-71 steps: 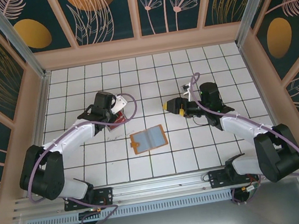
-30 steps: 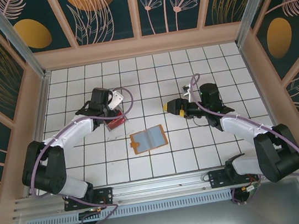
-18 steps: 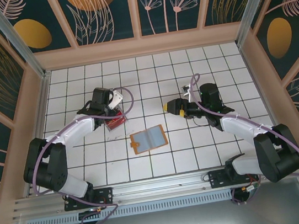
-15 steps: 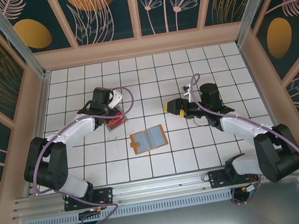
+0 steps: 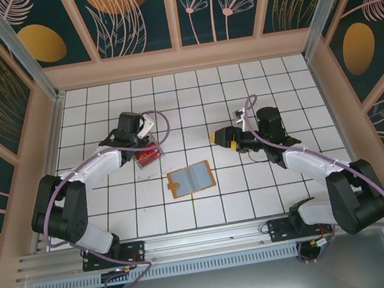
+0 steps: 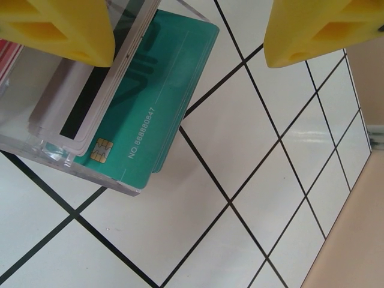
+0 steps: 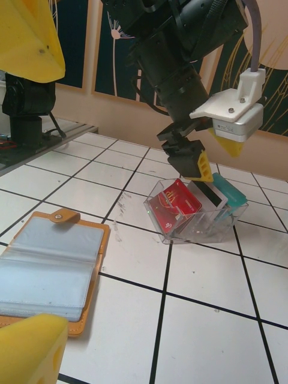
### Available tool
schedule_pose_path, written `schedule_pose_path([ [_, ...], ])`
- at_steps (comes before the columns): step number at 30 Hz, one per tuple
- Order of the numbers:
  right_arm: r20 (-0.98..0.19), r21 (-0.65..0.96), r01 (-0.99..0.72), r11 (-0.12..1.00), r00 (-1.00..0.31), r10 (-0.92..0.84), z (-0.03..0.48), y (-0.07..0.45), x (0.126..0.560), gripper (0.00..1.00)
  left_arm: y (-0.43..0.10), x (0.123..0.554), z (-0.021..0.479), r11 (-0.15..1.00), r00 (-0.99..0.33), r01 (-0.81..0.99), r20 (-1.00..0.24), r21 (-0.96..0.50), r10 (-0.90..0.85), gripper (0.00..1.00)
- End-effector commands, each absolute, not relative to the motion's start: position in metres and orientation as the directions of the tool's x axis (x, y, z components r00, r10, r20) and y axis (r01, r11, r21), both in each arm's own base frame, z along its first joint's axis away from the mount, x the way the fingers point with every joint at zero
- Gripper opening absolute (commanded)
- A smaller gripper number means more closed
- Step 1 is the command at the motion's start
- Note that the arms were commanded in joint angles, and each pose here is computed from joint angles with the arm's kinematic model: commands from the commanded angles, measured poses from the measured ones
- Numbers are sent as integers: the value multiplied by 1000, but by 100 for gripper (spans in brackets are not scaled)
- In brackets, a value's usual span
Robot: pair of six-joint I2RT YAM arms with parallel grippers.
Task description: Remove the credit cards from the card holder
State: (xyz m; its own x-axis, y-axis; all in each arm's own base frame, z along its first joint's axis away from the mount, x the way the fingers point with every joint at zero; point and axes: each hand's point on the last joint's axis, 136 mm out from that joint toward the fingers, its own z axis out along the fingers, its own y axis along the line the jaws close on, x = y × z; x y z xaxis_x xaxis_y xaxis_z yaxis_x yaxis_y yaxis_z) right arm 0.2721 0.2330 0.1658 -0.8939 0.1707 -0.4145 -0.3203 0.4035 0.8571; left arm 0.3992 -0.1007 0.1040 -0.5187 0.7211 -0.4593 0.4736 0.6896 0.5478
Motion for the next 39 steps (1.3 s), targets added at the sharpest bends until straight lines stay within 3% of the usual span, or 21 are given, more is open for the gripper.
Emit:
schedule_pose_path([
  [1,-442,856,-354,376,-879,178,175,232,270,99,-98,409,134,741,-513,389,-539,548,668,68],
  [9,-452,845,-351,405,-872,187,175,227,268,99,-106,415,189,820,-468,312,-673,480,572,77],
  [14,-488,807,-345,479,-847,212,175,217,274,99,-100,408,229,910,-441,191,-796,368,414,98],
  [24,-595,653,-230,722,-746,300,173,170,309,99,-76,354,262,1000,-339,-7,-941,-11,-12,99],
  [28,-675,549,-98,830,-637,371,176,130,330,99,-55,327,250,991,-307,-93,-944,-99,-123,99],
  [32,-797,415,12,910,-477,370,181,88,340,99,-14,299,236,938,-180,-286,-951,-194,-251,99],
  [35,-888,288,80,954,-350,298,184,57,340,99,13,281,219,902,-115,-396,-965,-174,-237,99],
  [39,-954,132,164,978,-245,170,183,28,337,99,26,274,200,887,-158,-457,-975,-67,-156,99],
])
